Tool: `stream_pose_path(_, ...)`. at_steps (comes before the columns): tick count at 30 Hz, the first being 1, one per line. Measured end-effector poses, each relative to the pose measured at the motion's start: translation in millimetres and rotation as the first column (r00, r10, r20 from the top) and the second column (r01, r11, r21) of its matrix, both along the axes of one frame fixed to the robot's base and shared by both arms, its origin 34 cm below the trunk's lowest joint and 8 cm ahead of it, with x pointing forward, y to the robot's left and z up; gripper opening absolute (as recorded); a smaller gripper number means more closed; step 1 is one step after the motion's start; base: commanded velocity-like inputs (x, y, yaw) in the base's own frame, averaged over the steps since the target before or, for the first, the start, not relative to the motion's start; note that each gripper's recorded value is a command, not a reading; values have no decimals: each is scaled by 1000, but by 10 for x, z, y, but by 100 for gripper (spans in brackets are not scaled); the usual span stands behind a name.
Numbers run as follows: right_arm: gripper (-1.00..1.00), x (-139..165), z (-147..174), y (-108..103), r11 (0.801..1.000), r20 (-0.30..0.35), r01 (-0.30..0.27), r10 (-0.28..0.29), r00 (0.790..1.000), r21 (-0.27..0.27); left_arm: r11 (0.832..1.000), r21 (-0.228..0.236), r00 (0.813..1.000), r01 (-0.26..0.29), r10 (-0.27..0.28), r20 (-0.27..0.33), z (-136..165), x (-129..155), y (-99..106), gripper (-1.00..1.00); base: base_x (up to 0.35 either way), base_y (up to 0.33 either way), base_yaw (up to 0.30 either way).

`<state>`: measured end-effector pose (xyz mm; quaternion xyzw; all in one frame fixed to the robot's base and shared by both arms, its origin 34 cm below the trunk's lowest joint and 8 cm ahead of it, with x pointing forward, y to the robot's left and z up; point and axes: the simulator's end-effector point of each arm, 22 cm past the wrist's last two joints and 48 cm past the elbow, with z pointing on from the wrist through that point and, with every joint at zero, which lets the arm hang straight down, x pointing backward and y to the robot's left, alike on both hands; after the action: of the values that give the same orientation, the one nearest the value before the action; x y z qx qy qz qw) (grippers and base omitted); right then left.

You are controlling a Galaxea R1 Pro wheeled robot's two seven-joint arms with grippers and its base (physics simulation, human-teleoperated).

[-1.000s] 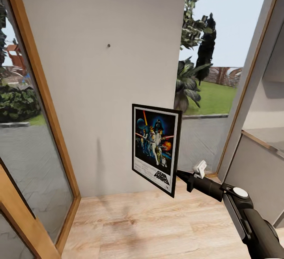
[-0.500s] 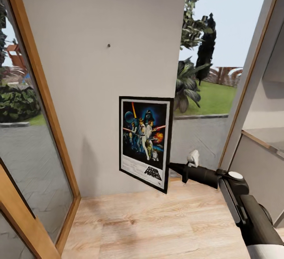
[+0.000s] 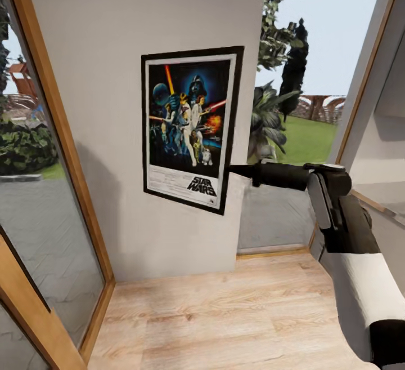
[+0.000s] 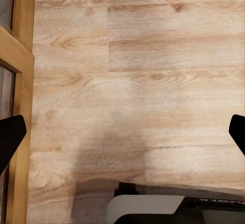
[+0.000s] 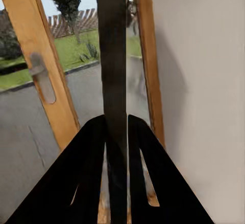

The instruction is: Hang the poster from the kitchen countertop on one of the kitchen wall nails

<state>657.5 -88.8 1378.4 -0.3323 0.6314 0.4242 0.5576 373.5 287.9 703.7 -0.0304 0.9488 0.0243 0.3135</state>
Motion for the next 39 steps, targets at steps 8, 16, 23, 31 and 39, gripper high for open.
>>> stream_pose_path(8,-100,-159,784,72,984,64,-148,142,988,96,1000,-1,1000,2,-2,0,1,-3,-15,100,0,0,0)
stream_pose_path(16,-100,-138,896,70,973,48,-197,192,980,122,1000,-2,1000,4,-4,0,-1,-5,-20,100,0,0,0)
stream_pose_path(23,-100,-161,804,190,972,33,-218,216,976,86,1000,-1,1000,4,-4,-1,-2,-6,-20,100,0,0,0)
stream_pose_path(31,-100,-169,724,247,972,20,-227,226,974,59,1000,-1,1000,4,-4,-1,-2,-7,-20,100,0,0,0)
stream_pose_path(39,-100,-185,644,306,972,11,-233,233,972,25,1000,-1,1000,4,-4,-1,-2,-7,-20,100,0,0,0)
